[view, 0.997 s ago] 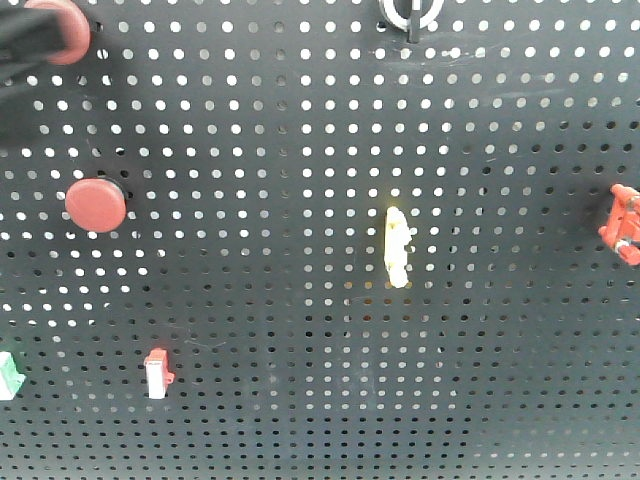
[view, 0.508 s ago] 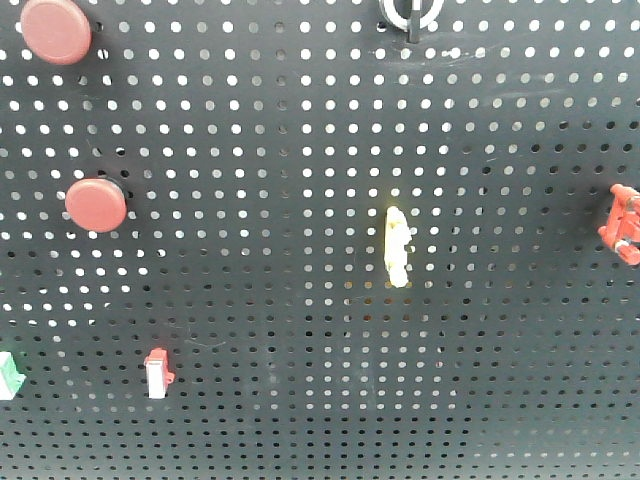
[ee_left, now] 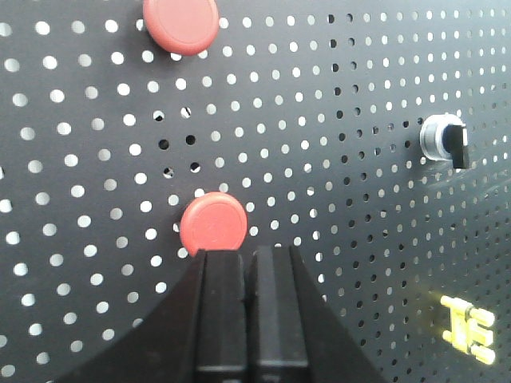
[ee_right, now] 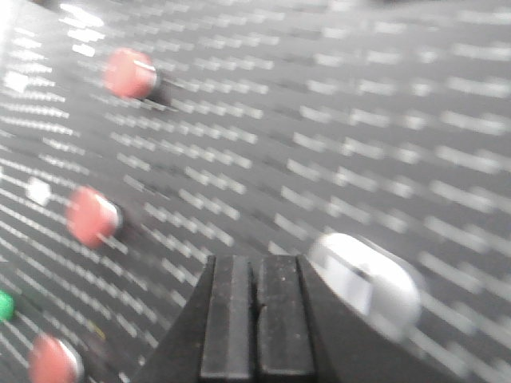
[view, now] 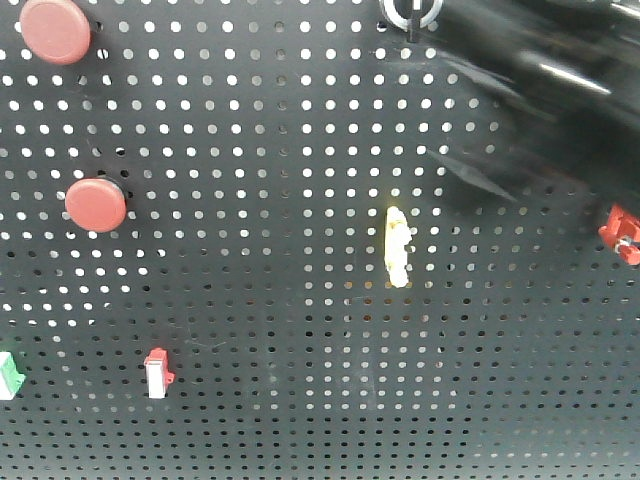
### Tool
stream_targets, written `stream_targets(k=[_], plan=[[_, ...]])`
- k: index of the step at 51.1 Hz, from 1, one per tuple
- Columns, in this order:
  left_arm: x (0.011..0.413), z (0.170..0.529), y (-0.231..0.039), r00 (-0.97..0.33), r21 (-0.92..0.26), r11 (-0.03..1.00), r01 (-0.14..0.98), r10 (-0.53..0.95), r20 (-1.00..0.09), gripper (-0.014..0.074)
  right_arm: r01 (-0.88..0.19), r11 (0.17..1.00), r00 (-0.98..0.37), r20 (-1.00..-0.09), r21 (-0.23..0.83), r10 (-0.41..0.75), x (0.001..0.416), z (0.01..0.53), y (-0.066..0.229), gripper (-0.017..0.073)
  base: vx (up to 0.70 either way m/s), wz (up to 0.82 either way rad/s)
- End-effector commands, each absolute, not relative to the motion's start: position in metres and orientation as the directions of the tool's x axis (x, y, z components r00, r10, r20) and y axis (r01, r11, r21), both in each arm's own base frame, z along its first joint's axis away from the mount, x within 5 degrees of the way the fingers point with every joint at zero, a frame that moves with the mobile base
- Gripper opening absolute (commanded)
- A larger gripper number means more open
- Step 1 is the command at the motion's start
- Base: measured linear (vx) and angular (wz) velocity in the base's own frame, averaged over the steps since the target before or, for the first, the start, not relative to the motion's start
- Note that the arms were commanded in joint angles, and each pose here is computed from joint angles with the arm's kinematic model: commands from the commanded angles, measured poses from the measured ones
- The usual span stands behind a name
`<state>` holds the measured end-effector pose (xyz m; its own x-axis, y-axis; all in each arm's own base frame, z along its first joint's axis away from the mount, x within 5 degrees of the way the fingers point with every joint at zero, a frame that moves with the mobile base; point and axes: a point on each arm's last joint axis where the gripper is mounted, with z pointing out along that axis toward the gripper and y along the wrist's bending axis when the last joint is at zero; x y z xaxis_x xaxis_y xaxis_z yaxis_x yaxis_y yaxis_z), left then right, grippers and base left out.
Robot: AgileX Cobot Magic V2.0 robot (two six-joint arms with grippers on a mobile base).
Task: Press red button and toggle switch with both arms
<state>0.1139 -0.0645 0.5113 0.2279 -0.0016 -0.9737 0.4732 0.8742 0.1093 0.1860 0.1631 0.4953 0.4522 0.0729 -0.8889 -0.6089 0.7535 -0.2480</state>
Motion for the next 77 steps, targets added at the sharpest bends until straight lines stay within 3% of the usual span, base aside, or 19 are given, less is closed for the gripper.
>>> stream_targets(k=[1, 12, 26, 36, 52, 65, 77], plan=[[0.108, 0.527, -0.062, 0.311, 0.101, 0.878, 0.468, -0.057, -0.949, 0.0002, -0.603, 0.756, 0.505, -0.855, -0.254, 0.116, 0.185, 0.517, 0.166, -0.0004, 0.0, 0.0], [0.108, 0.527, -0.062, 0.31, 0.101, 0.878, 0.468, -0.057, -0.949, 0.0002, -0.591, 0.767, 0.465, -0.882, -0.25, 0.071, 0.199, 0.517, 0.173, -0.0004, 0.0, 0.0], [0.108, 0.527, -0.062, 0.312, 0.101, 0.878, 0.468, -0.058, -0.948, 0.0002, -0.516, 0.838, 0.426, -0.902, -0.177, 0.072, 0.217, 0.521, 0.146, -0.0004, 0.0, 0.0], [0.108, 0.527, -0.062, 0.314, 0.101, 0.878, 0.467, -0.058, -0.948, 0.0002, -0.513, 0.84, 0.402, -0.914, -0.175, 0.055, 0.217, 0.518, 0.145, -0.0004, 0.0, 0.0], [0.108, 0.527, -0.062, 0.316, 0.101, 0.878, 0.467, -0.059, -0.947, 0.0002, -0.464, 0.856, 0.403, -0.915, -0.228, -0.025, 0.197, 0.527, 0.128, -0.0004, 0.0, 0.0], [0.108, 0.528, -0.062, 0.316, 0.1, 0.878, 0.468, -0.06, -0.947, 0.0002, -0.47, 0.858, 0.405, -0.914, -0.207, 0.002, 0.191, 0.531, 0.124, -0.0004, 0.0, 0.0], [0.109, 0.525, -0.062, 0.286, 0.097, 0.875, 0.474, -0.049, -0.957, 0.0002, -0.523, 0.828, 0.417, -0.908, -0.202, 0.042, 0.159, 0.526, 0.119, -0.0004, 0.0, 0.0]])
